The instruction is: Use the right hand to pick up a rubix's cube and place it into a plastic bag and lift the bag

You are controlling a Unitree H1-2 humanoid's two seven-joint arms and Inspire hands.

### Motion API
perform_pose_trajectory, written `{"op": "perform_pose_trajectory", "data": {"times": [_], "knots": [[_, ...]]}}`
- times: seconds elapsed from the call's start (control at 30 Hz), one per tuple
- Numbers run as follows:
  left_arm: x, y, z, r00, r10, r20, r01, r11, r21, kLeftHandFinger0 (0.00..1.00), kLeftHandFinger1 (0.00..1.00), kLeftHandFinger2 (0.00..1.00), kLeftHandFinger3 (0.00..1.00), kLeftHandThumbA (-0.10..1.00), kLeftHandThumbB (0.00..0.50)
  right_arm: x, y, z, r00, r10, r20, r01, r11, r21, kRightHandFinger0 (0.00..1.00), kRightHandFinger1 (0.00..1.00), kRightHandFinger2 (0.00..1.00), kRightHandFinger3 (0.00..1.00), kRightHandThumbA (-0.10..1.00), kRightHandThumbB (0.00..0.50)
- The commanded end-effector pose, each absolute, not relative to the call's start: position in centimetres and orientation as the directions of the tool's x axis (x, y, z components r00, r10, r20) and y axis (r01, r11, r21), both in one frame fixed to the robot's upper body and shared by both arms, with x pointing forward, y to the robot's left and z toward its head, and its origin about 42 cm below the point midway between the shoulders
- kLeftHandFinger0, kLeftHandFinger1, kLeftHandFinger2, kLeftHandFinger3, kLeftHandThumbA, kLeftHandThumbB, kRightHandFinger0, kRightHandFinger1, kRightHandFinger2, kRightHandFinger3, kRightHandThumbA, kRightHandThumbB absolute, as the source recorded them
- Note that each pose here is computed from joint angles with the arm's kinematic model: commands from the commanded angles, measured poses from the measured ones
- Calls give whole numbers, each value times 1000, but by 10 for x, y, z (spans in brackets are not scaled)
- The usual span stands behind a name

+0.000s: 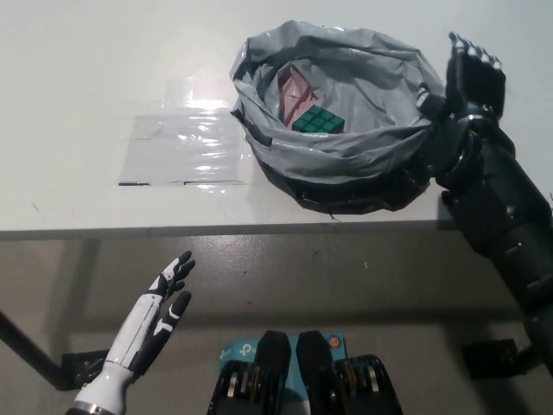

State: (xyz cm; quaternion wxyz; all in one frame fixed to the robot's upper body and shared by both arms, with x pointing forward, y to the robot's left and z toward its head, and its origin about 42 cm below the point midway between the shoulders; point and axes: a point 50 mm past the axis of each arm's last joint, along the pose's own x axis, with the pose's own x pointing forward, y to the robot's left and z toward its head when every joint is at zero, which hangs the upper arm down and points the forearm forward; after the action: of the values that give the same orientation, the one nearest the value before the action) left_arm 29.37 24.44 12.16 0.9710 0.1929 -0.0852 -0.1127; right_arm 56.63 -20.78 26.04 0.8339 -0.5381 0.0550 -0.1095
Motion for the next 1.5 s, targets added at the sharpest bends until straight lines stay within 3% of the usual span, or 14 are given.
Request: {"op": "perform_pose_trajectory", "data": {"times": [0.0,0.27,0.3,0.33,0.37,0.53,0.6,0.63,0.8,0.9,0.97,1.17,1.4,1.47], "knots": [[295,246,130,950,-268,161,185,896,404,1000,1000,1000,1000,1000,192,582,-225,296,967,-253,2,121,456,-882,1000,1000,1000,1000,581,500],[298,245,131,950,-268,159,187,897,400,1000,1000,1000,1000,1000,198,586,-240,293,960,-248,-130,43,590,-807,1000,1000,1000,1000,529,500],[298,245,132,951,-267,158,186,898,399,1000,1000,1000,1000,1000,200,586,-241,294,963,-226,-145,28,621,-783,820,987,1000,1000,487,425],[298,245,132,951,-267,157,186,897,401,1000,1000,1000,1000,1000,201,587,-242,296,968,-193,-161,10,669,-743,522,629,705,1000,423,404],[298,245,133,951,-267,157,186,896,402,1000,1000,1000,1000,1000,203,587,-243,297,971,-169,-169,0,706,-708,603,783,892,1000,337,372],[299,244,135,949,-271,161,187,895,406,1000,1000,1000,1000,1000,199,587,-245,303,978,-121,-172,-7,798,-603,810,903,867,576,144,339],[299,244,135,949,-271,162,187,895,405,1000,1000,1000,1000,1000,194,587,-246,306,981,-102,-163,8,868,-496,252,318,426,636,-68,306],[299,244,135,948,-275,162,190,894,406,1000,1000,1000,1000,1000,193,588,-247,309,983,-96,-155,20,902,-431,50,82,236,453,-87,282],[303,244,134,946,-278,165,193,895,402,1000,1000,1000,1000,1000,197,589,-250,326,989,-101,-107,72,966,-247,0,86,430,275,-78,244],[302,244,135,946,-278,165,193,896,401,1000,1000,1000,1000,1000,182,587,-249,332,992,-91,-88,73,979,-189,0,116,488,372,-78,226],[304,243,136,946,-278,168,192,896,401,1000,1000,1000,1000,1000,176,586,-248,338,995,-69,-67,59,988,-144,0,124,488,189,-72,214],[307,242,138,942,-286,174,197,893,405,1000,1000,1000,1000,1000,158,583,-246,350,998,-46,-51,42,997,-65,0,117,490,587,-95,218],[308,243,139,942,-289,171,202,894,401,1000,1000,1000,1000,1000,161,581,-238,359,999,29,-15,-26,978,209,0,96,539,379,-100,186],[308,243,139,943,-287,170,201,896,395,1000,1000,1000,1000,1000,156,580,-228,369,997,76,-5,-69,923,379,0,82,587,722,-100,160]]}}
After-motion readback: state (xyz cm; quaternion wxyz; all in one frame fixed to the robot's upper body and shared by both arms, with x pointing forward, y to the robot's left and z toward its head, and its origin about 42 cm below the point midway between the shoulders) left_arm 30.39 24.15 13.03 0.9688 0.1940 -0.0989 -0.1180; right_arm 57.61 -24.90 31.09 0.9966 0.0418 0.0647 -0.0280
